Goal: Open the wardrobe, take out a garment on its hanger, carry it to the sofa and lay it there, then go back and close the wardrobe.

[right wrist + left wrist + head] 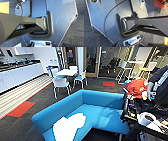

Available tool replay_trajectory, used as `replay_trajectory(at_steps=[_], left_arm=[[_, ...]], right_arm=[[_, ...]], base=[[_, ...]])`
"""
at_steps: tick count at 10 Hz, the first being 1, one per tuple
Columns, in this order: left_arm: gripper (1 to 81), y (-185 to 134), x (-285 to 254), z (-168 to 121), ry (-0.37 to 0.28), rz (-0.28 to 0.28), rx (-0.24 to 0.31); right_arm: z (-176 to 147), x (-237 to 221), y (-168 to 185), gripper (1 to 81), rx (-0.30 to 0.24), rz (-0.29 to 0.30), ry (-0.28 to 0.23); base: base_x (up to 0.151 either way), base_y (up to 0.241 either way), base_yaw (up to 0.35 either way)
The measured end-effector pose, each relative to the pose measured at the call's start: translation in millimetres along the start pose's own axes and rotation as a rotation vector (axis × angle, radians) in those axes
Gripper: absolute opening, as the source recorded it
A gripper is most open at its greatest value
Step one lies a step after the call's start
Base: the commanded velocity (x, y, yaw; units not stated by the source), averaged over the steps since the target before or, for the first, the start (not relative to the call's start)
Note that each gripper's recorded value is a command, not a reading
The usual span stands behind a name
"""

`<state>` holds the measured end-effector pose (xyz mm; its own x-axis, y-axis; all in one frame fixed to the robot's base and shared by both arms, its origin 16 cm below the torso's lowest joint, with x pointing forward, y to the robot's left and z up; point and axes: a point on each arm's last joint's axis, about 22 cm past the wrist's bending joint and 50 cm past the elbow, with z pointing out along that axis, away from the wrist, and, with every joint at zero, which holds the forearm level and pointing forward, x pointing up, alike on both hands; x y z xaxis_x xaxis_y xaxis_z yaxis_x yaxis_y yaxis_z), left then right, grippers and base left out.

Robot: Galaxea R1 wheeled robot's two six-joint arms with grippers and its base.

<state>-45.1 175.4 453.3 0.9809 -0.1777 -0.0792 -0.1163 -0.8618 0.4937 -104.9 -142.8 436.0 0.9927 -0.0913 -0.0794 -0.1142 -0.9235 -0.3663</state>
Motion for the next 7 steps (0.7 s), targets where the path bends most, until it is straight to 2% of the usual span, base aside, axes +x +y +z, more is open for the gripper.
replay_trajectory(at_steps=[3,7], left_arm=[[81.1,-8.3,-0.6,0.9,0.0,0.0,0.021],[81.1,-6.8,-0.3,2.0,0.0,-0.001,0.02]], right_arm=[[0.7,-0.3,-2.4,81.1,0.003,0.0,-0.002],[0.9,-0.9,-2.6,81.1,0.002,0.0,-0.003]], base=[[0.0,0.0,0.0],[0.0,0.0,0.0]])
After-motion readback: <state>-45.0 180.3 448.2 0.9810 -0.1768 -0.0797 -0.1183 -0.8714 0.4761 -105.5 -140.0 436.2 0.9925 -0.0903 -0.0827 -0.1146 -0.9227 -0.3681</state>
